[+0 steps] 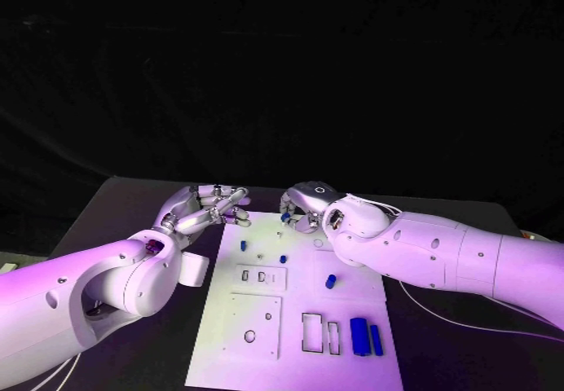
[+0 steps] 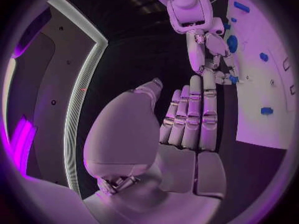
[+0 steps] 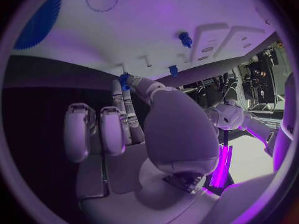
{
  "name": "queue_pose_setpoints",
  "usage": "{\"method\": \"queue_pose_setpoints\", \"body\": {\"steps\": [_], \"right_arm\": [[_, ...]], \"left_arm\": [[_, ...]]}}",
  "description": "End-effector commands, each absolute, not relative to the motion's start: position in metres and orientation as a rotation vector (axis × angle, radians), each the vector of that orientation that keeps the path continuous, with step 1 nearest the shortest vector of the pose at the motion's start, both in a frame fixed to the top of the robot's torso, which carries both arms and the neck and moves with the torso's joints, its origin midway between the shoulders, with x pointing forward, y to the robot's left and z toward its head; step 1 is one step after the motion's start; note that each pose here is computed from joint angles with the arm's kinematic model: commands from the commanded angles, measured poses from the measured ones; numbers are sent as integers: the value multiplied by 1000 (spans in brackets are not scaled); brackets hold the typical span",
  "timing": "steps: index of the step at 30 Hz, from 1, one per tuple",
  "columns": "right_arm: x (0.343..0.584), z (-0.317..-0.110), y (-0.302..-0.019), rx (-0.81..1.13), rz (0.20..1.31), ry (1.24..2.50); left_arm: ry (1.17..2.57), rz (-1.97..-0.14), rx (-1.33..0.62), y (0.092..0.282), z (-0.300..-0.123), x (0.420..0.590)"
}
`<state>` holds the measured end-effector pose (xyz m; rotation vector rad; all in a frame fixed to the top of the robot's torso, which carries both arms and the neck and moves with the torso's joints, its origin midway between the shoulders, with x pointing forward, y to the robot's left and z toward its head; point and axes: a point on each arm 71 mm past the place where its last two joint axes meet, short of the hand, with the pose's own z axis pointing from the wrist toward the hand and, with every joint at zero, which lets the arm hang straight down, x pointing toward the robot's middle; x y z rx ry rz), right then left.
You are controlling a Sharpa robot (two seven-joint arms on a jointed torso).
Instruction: Assemble the parts on the task board
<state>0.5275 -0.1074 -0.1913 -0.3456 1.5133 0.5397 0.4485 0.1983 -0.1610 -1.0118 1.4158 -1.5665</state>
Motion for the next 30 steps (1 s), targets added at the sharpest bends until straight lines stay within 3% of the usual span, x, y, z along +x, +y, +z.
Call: {"method": "queue_pose_setpoints", "body": {"steps": [1, 30], "right_arm": [[528, -195, -108, -361, 527, 1546], [531, -200, -100, -363, 522, 1561]], "left_arm": [[1421, -1592, -1000, 196, -159, 448], [1423, -1594, -998, 194, -158, 449]]}}
